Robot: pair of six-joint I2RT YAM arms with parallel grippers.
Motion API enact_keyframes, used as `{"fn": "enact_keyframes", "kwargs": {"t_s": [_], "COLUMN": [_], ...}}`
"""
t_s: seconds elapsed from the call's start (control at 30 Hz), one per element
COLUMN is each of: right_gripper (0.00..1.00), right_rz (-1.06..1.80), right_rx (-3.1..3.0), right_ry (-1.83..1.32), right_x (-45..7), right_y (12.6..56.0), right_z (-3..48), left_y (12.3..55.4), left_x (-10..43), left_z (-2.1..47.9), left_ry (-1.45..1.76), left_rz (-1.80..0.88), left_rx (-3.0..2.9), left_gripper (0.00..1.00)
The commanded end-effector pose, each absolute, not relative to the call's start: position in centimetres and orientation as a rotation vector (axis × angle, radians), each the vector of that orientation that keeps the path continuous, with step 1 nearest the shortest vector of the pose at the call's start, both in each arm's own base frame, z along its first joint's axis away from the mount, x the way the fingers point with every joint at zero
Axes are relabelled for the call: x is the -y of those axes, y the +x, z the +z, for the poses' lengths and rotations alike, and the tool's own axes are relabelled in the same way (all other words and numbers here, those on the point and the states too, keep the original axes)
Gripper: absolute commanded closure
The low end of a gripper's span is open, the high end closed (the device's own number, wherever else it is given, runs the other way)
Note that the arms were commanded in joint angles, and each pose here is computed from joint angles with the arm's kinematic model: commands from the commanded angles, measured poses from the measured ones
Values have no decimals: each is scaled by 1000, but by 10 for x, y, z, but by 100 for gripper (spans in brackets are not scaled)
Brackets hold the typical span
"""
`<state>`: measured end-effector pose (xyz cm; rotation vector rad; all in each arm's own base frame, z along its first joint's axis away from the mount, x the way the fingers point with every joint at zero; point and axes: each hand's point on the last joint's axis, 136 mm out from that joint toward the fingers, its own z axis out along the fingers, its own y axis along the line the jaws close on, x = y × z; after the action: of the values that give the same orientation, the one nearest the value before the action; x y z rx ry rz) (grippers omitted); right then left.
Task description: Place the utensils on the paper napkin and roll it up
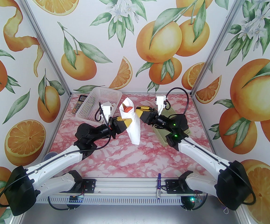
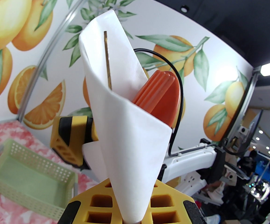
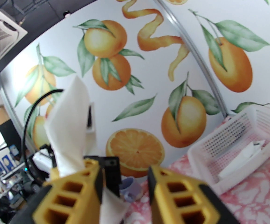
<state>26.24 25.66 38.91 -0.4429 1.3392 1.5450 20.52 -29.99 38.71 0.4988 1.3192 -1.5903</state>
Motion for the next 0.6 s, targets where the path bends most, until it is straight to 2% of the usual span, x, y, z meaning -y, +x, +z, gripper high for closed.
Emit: {"fn": "enact_keyframes", "kwargs": {"t_s": [0.0,0.33,0.57], "right_gripper": [52,37,36], "right_rz": [1507,1342,1416], "right_rx": [-1383,-1502,-1513], "right_ry": [-398,-362,-430], "right_x": [-238,-201,-213], "right_y": [263,246,213], "right_z": [381,364,370], "left_y": [202,214,218], "left_x": [296,294,293], "left_z": [390,365,357], "left_ry": [506,474,464], "left_rz": [-1553,-1455,-1416], "left_rx": [-1313,-1427,-1467], "left_gripper": [100,100,100]}}
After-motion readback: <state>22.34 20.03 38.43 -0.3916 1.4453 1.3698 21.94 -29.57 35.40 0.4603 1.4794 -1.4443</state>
